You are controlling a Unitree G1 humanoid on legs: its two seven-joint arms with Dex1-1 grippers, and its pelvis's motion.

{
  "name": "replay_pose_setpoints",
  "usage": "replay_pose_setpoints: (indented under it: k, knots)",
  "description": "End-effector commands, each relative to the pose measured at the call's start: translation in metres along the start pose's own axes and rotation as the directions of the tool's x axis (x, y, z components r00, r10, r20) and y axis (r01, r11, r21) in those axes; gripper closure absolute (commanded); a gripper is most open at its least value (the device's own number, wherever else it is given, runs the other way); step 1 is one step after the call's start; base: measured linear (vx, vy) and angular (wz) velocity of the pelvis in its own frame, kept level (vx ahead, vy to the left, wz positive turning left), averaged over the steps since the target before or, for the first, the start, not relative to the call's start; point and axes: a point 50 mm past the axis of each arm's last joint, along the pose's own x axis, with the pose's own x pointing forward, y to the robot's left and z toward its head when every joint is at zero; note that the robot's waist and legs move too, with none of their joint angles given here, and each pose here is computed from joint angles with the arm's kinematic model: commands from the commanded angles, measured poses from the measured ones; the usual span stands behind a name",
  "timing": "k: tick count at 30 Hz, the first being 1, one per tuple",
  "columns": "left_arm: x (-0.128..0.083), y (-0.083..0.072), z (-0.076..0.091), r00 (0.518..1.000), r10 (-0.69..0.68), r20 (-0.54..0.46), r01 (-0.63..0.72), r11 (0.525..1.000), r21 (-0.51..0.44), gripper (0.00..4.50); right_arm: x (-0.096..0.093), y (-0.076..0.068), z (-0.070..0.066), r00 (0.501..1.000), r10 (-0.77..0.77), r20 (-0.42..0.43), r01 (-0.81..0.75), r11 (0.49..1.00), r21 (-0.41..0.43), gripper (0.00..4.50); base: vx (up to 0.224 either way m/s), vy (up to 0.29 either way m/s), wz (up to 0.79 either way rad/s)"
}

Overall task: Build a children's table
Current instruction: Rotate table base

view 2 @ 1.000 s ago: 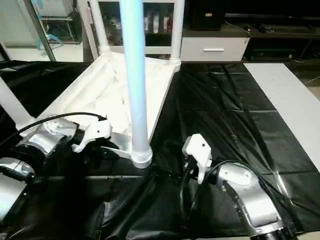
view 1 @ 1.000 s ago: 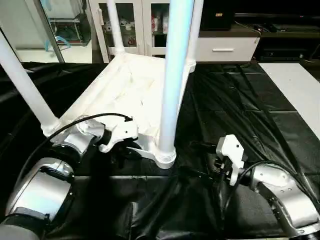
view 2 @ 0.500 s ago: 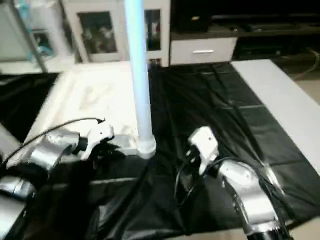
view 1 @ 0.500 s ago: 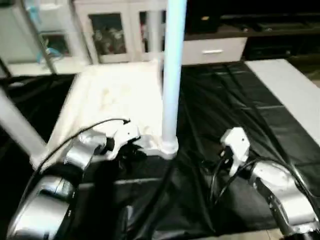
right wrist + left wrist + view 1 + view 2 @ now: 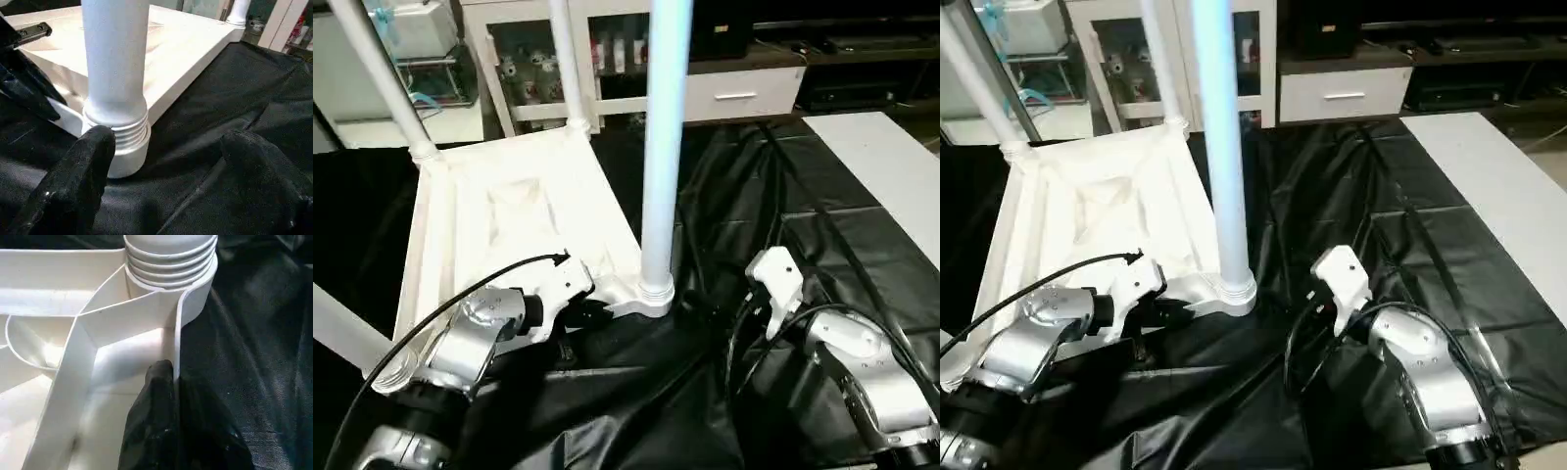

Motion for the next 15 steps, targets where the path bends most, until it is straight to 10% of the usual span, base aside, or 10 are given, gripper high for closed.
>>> replay_pose_setpoints:
  k: [1,15]
  knots:
    - [0.008,-0.012,-0.004,0.998,-0.044,0.05,0.047,0.996,-0.074,4.48,0.002,0.0,0.005,1.0,0.025,0.005,-0.025,1.0,-0.012,0.68,0.0,0.0,0.0]
    - [0.005,-0.02,-0.004,0.971,-0.239,-0.01,0.237,0.968,-0.083,4.48,0.025,0.001,0.01,0.985,0.163,0.048,-0.163,0.987,-0.01,0.68,0.0,0.0,0.0]
